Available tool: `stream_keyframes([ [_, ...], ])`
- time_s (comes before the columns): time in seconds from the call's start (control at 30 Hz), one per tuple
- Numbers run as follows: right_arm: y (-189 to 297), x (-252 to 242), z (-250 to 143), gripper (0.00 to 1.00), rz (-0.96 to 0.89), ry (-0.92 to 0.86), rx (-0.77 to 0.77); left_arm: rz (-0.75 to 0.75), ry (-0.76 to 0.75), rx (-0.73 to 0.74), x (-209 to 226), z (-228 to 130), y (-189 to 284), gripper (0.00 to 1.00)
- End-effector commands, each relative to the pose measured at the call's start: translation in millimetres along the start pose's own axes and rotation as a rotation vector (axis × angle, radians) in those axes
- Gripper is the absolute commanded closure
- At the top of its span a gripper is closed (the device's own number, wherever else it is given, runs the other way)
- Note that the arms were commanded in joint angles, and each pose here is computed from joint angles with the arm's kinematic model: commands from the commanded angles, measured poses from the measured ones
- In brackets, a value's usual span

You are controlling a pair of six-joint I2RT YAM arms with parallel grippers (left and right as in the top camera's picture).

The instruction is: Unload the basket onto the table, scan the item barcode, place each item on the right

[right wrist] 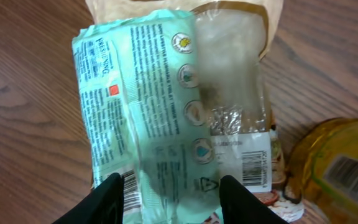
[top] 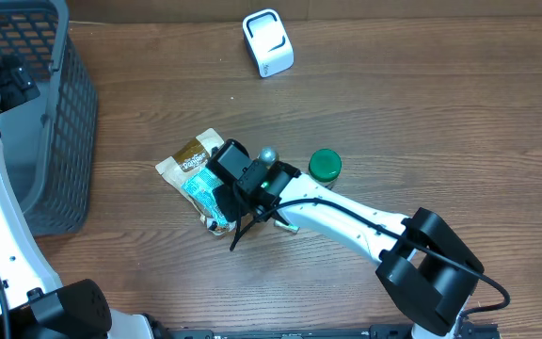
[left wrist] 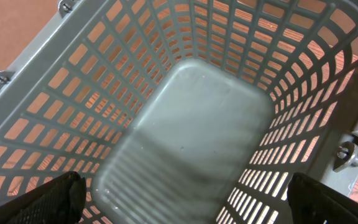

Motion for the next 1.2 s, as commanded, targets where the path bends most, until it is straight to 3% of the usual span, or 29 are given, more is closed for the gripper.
stream_keyframes([
  [0.0, 17.8, 3.7, 13.0, 0.52, -0.002, 0.001, -0.067, -0.011, -0.016, -0.016, -0.6, 3.0, 4.6, 0.01],
  [0.13, 18.1, 1.7, 16.0, 0.48, -0.025, -0.002, -0.09, -0.011, -0.016, -0.016, -0.6, 3.0, 4.6, 0.0],
  [0.23, 18.1, 2.2, 17.9, 0.39, -0.022, 0.002, -0.104, -0.011, -0.016, -0.016, -0.6, 3.1, 4.7, 0.0],
  [0.37, 18.6, 2.1, 26.3, 0.37, -0.036, 0.003, -0.166, -0.011, -0.016, -0.016, -0.6, 3.0, 4.6, 0.0],
  [0.5, 21.3, -0.4, 38.0, 0.49, -0.093, -0.007, -0.26, -0.011, -0.016, -0.016, -0.6, 3.0, 4.6, 0.01],
  [0.57, 22.3, -1.5, 41.1, 0.61, -0.114, -0.011, -0.286, -0.012, -0.016, -0.016, -0.7, 3.0, 4.6, 0.01],
  [0.6, 22.2, -1.3, 41.4, 0.77, -0.113, -0.019, -0.289, -0.011, -0.016, -0.016, -0.6, 3.0, 4.6, 0.0],
  [0.7, 20.7, 0.1, 38.1, 0.89, -0.095, -0.03, -0.264, -0.011, -0.016, -0.016, -0.6, 3.0, 4.6, 0.0],
  [1.17, -13.8, -16.5, 30.7, 0.9, -0.269, -0.04, -0.229, -0.012, -0.016, -0.016, -0.7, 3.0, 4.6, 0.0],
])
Point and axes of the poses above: each gripper's point midway between its finger pads, its own y axis back along the fingers, its own x axis along the line the jaws close on, z = x × y, the point moved 10 cm from there along y, back along the fingers, and after that the axes turned 5 degrees about y, right-handed, at the moved point
